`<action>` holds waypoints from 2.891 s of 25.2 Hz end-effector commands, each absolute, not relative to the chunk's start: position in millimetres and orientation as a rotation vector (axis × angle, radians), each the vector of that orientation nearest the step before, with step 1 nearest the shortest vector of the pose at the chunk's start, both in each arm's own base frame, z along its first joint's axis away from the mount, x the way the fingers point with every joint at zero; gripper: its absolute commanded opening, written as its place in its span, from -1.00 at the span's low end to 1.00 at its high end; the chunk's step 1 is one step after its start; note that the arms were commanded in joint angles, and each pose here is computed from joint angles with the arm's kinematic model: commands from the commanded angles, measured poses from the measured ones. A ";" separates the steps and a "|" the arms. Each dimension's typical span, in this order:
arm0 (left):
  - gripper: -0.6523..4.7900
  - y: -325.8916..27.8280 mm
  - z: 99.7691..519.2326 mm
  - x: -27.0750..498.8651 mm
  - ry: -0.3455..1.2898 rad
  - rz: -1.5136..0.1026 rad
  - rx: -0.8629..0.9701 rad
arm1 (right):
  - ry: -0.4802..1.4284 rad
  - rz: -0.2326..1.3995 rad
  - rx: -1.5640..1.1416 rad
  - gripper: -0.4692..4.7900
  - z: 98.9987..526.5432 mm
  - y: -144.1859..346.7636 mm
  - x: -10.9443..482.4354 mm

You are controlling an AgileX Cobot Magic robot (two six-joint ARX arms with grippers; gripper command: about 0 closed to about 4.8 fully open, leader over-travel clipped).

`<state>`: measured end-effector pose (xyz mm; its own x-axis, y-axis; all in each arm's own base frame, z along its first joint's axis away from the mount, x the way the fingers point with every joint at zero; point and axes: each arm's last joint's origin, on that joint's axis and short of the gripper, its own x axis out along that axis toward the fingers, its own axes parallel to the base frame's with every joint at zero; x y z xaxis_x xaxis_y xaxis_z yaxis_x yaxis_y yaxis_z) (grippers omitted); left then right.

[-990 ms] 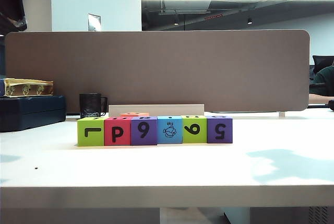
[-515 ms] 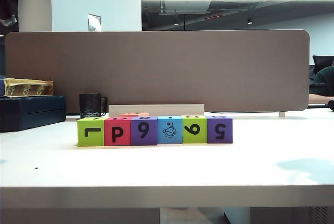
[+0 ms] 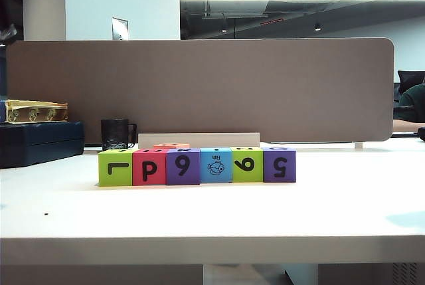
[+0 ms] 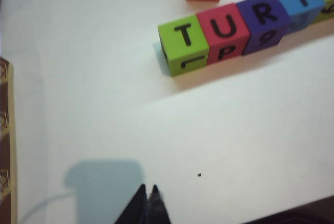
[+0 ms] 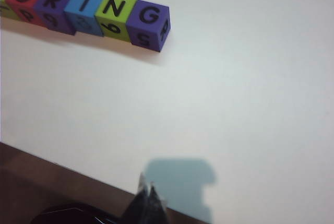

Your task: Select the appropriate blocks from the scattered letter blocks on the table and arrange them in a row to spell out "TURING".

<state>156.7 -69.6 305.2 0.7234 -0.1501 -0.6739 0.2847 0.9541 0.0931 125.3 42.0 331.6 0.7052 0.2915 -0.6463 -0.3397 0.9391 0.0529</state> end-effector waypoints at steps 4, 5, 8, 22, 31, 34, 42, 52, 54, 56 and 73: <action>-0.78 -62.6 281.4 142.0 0.701 -0.215 0.115 | 0.672 0.317 -0.071 -0.82 317.1 38.4 117.6; -0.78 -59.8 274.8 136.2 0.692 -0.207 0.087 | 0.663 0.306 -0.071 -0.82 312.3 37.3 115.4; -0.78 -53.1 265.0 122.5 0.651 -0.198 0.035 | 0.640 0.303 -0.061 -0.82 301.9 35.3 109.6; -0.78 -38.1 248.0 93.8 0.514 -0.170 -0.028 | 0.590 0.297 -0.031 -0.82 269.8 31.4 98.1; -0.78 -37.6 230.0 94.4 0.500 -0.137 -0.068 | 0.549 0.298 -0.020 -0.82 254.3 30.4 94.8; -0.78 -38.4 223.7 96.0 0.500 -0.137 -0.067 | 0.549 0.298 -0.021 -0.82 254.1 30.4 94.9; -0.78 -38.7 223.1 95.8 0.507 -0.146 -0.070 | 0.548 0.299 -0.020 -0.82 254.2 30.4 95.0; -0.78 -39.5 222.8 95.5 0.517 -0.178 -0.079 | 0.547 0.299 -0.020 -0.82 254.4 30.5 95.0; -0.78 -39.5 222.8 95.5 0.517 -0.178 -0.079 | 0.547 0.299 -0.020 -0.82 254.4 30.5 95.0; -0.78 -39.6 222.8 95.5 0.517 -0.179 -0.079 | 0.547 0.299 -0.020 -0.82 254.4 30.5 95.0; -0.78 -39.5 222.8 95.5 0.517 -0.178 -0.079 | 0.535 0.299 -0.052 -0.82 254.8 29.3 95.1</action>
<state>95.1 -39.3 221.1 0.8500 -0.1838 -0.4937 0.1468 0.9827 -0.1131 94.5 30.0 251.3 0.8014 0.2698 -0.5338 -0.2905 0.9557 0.0469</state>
